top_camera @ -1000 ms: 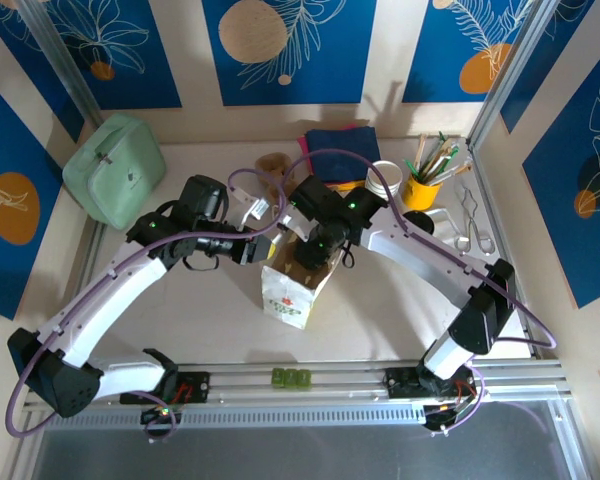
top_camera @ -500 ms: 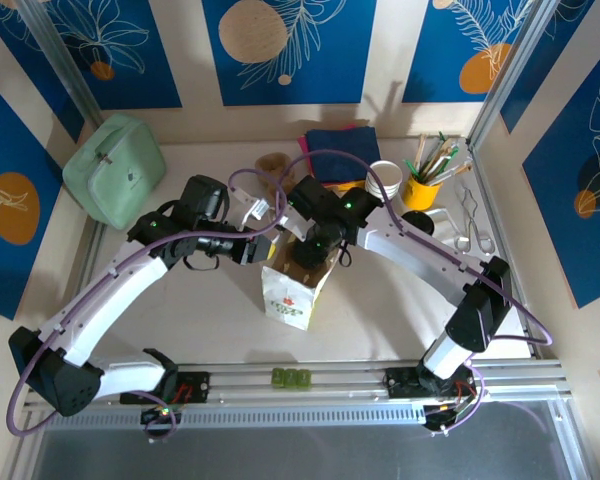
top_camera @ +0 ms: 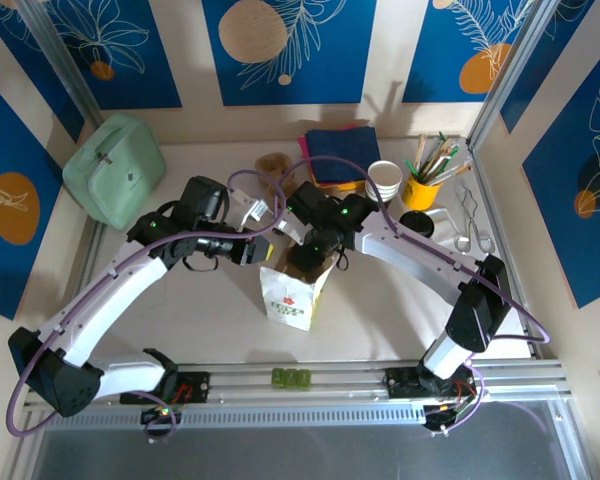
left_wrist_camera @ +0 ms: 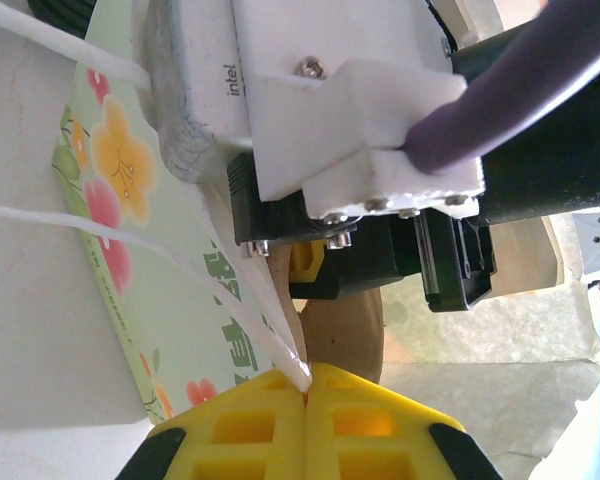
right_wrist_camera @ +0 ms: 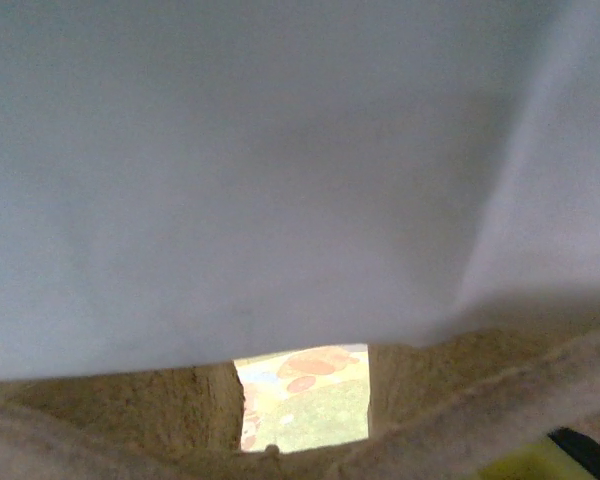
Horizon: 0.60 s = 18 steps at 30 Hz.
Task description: Pack the takeout coffee
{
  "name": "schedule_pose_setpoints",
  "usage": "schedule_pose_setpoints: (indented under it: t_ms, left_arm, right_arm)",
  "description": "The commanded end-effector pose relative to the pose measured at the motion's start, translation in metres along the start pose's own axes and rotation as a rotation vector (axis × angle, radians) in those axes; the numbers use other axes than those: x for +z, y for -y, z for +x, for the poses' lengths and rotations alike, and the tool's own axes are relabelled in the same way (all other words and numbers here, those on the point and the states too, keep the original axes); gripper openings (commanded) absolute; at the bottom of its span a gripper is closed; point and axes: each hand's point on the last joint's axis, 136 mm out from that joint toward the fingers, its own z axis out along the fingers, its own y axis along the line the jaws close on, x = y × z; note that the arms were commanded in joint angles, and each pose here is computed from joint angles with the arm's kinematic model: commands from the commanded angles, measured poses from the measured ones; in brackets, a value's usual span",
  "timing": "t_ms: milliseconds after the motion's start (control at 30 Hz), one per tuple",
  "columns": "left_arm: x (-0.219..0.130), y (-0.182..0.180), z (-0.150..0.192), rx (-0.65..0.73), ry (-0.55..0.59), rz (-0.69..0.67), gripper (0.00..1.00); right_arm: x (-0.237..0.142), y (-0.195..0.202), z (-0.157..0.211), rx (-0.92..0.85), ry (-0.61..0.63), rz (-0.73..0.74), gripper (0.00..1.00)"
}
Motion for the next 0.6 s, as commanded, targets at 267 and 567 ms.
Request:
schedule_pose_setpoints:
  t_ms: [267,567]
  left_arm:
    - [-0.012,0.004,-0.001,0.001,0.028,-0.004,0.0]
    - [-0.02,-0.005,-0.004,0.026,0.031,-0.087,0.0]
  right_arm:
    - [0.014,-0.011,0.014,-0.054,-0.052,-0.037,0.44]
    - [0.014,-0.015,0.016,-0.066,-0.044,-0.05,0.45]
